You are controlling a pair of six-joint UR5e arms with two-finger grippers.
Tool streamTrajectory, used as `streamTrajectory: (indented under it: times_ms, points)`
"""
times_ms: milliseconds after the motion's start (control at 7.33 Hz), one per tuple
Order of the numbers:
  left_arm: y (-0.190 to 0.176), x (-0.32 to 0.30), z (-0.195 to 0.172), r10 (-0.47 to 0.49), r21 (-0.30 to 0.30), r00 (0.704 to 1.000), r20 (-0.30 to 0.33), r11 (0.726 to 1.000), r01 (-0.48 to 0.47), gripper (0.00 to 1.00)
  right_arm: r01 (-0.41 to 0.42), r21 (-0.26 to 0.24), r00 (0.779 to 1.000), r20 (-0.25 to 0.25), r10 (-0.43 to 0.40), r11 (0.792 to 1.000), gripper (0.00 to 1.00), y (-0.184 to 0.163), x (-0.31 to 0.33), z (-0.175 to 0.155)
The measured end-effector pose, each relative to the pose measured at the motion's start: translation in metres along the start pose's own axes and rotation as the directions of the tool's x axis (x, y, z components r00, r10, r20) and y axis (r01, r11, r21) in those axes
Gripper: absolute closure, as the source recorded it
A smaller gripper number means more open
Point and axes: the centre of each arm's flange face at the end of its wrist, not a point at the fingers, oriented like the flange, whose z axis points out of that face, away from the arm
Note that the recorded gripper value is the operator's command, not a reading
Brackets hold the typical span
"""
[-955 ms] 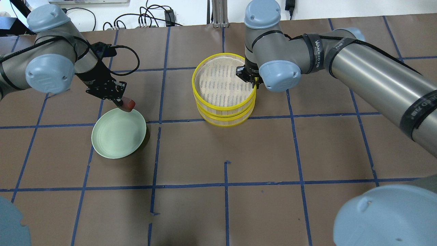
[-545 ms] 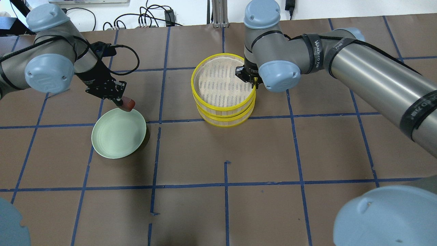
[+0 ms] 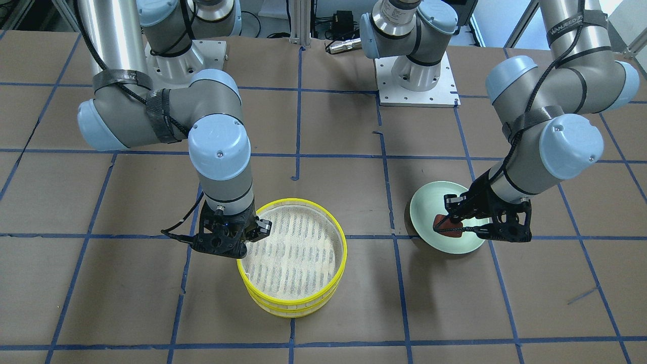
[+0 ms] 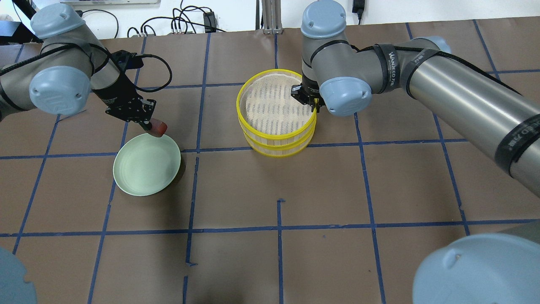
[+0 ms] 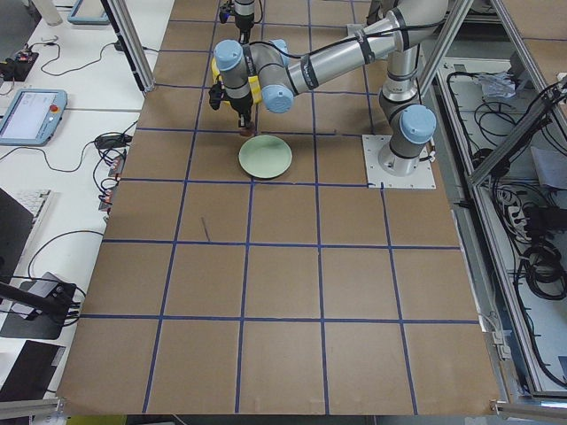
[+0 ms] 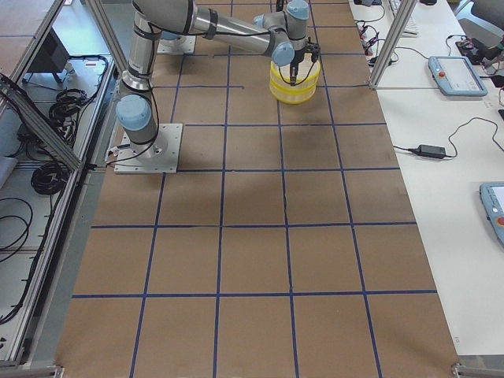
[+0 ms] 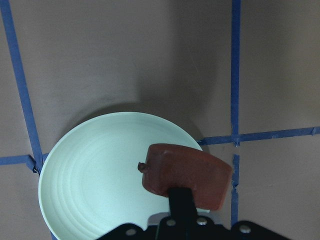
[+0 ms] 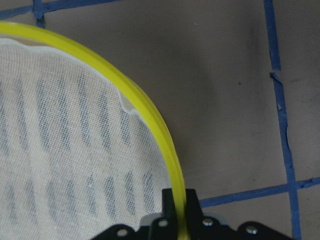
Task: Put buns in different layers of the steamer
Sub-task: 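Lift the brown bun above the plate with the left gripper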
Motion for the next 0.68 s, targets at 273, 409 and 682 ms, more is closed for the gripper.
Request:
streamTrajectory:
  times_ms: [273,409,682]
  points:
    - [-0.0005,-0.0001,-0.0012,-0.005,0.002,1.000,0.001,1.000,0.005,0.99,0.003,-0.005,1.000,-0.001,-0.003,1.000,0.18,0.0015,-0.0003,0.0016]
    - [-0.0005,0.0000,-0.0023,-0.006,0.004,1.000,0.002,1.000,0.006,0.99,0.005,-0.007,1.000,-0.001,-0.005,1.000,0.00,0.0016,-0.0009,0.0043]
    - [-0.0008,0.0055,-0.0070,-0.034,0.012,0.999,0.005,0.999,0.034,0.98,0.012,0.003,1.000,0.004,-0.012,1.000,0.00,0.0002,-0.0005,-0.0012]
